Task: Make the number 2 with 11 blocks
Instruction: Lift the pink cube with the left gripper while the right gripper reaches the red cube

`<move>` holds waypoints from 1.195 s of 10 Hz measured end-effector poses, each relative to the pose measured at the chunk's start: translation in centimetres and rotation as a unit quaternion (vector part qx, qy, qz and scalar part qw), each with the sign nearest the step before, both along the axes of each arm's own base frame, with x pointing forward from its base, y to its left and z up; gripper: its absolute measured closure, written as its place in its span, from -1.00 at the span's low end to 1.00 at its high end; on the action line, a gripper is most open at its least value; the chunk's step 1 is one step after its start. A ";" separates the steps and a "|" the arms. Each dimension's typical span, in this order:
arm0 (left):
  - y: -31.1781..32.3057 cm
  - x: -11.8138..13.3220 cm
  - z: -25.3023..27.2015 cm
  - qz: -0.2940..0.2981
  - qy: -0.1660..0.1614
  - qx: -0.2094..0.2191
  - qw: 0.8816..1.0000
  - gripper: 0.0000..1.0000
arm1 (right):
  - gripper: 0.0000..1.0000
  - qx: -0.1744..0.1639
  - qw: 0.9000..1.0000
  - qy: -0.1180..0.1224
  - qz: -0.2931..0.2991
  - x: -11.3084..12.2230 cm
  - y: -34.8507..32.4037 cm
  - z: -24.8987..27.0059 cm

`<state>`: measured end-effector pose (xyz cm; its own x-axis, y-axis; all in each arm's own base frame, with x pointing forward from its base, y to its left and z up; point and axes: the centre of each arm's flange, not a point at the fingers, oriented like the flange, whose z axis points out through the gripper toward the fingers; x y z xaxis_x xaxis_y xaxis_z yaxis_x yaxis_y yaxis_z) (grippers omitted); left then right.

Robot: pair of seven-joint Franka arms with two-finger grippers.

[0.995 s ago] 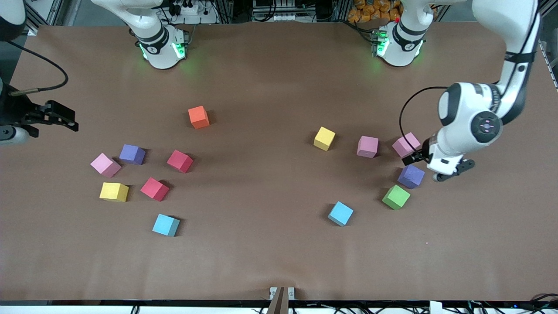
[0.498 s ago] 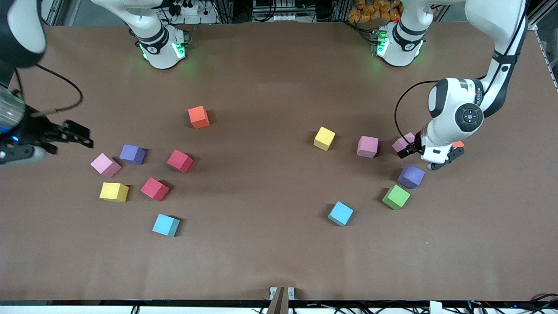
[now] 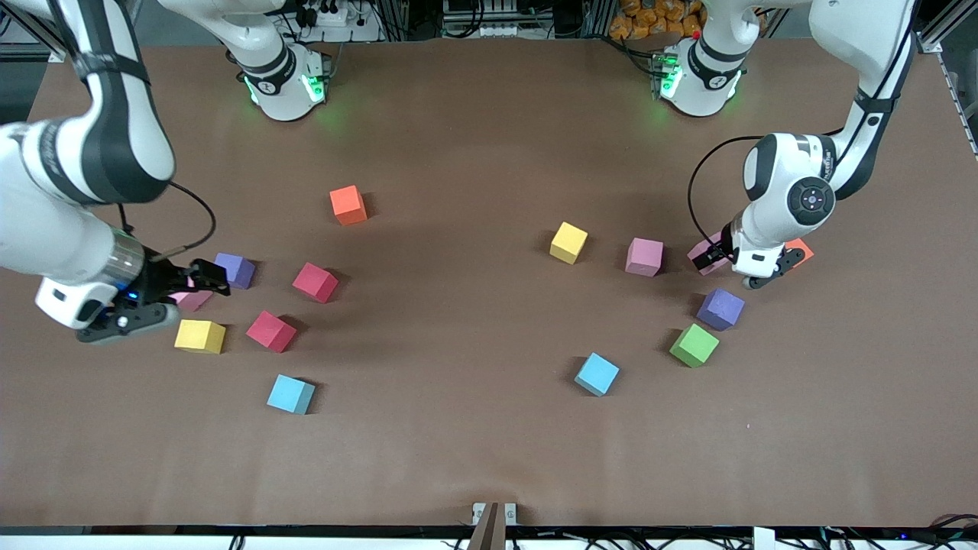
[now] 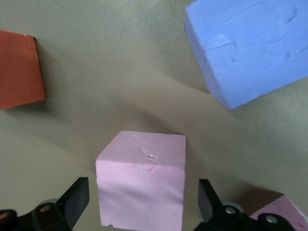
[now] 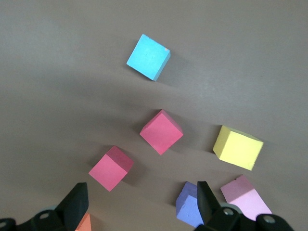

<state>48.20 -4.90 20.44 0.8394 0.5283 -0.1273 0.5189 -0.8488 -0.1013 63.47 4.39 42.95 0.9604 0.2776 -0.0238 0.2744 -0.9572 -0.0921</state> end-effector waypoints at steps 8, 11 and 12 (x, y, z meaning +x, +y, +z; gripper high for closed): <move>-0.1 2.0 3.7 0.009 -0.004 0.022 1.000 -0.32 | -1.00 -0.001 0.999 0.003 0.041 -1.5 2.6 -5.7; -5.9 1.3 8.7 0.054 0.000 0.040 0.998 -0.32 | -1.00 0.000 0.997 0.001 0.078 -2.0 5.1 -6.3; -9.2 0.3 9.2 0.073 0.000 0.047 0.996 -0.32 | -1.00 0.000 0.995 -0.004 0.096 -2.1 6.1 -6.8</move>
